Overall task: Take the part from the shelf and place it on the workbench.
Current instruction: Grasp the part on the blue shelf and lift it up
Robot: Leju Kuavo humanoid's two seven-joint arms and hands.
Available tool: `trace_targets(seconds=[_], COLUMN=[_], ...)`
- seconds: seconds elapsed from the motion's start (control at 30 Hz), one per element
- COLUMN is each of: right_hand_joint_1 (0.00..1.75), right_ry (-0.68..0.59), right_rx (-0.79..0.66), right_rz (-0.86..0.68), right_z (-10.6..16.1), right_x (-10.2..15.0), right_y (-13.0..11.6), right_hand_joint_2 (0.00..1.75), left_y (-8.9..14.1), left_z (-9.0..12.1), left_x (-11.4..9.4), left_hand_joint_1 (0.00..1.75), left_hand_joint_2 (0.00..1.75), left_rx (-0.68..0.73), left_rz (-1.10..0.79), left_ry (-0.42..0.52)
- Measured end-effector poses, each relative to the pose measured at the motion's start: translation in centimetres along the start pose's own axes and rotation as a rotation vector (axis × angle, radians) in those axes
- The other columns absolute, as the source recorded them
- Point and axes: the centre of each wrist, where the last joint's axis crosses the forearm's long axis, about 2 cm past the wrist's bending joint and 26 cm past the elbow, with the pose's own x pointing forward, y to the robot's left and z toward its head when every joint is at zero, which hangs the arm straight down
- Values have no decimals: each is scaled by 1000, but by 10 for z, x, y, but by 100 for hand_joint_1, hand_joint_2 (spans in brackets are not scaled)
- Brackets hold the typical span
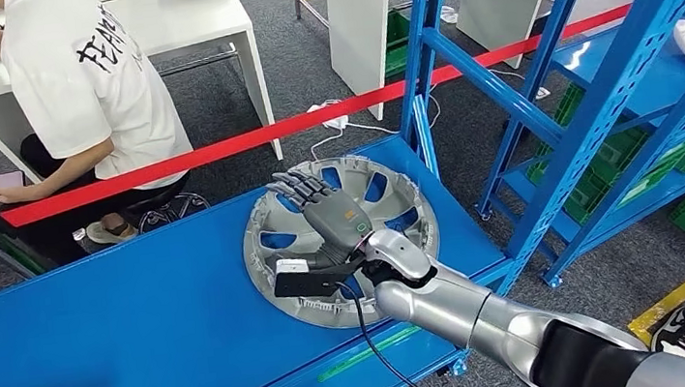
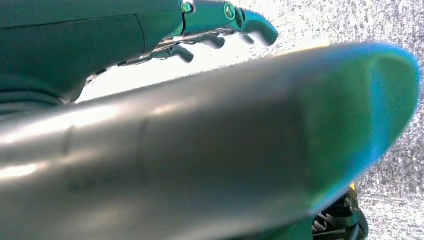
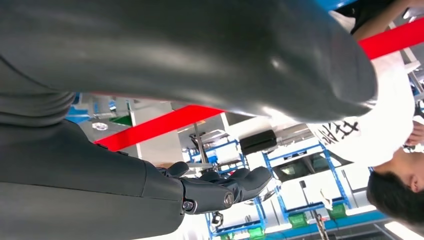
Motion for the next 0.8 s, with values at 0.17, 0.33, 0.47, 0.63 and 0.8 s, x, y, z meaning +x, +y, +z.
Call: trace_targets(seconds=[0.17, 0.33, 0.47, 0.63, 0.8], right_hand_joint_1=[0, 0, 0, 0, 0], right_ry=[6, 6, 5, 5, 4], right_rx=[-1, -1, 0, 4, 2], right_rz=[3, 5, 5, 3, 4], right_z=[0, -1, -1, 0, -1], right_x=[0, 0, 0, 0, 0], right_y=[-1, -1, -1, 1, 0], right_hand_joint_2=[0, 0, 0, 0, 0], left_y=[-1, -2, -2, -2, -2], left_z=[0, 0, 0, 0, 0], left_x=[1, 1, 0, 0, 0], left_hand_joint_1=[0, 0, 0, 0, 0], left_hand_joint_2=[0, 0, 0, 0, 0], left_rx=[-2, -3, -3, -2, -3], left_rz=[4, 6, 7, 7, 7], left_ry=[-2, -2, -2, 0, -2])
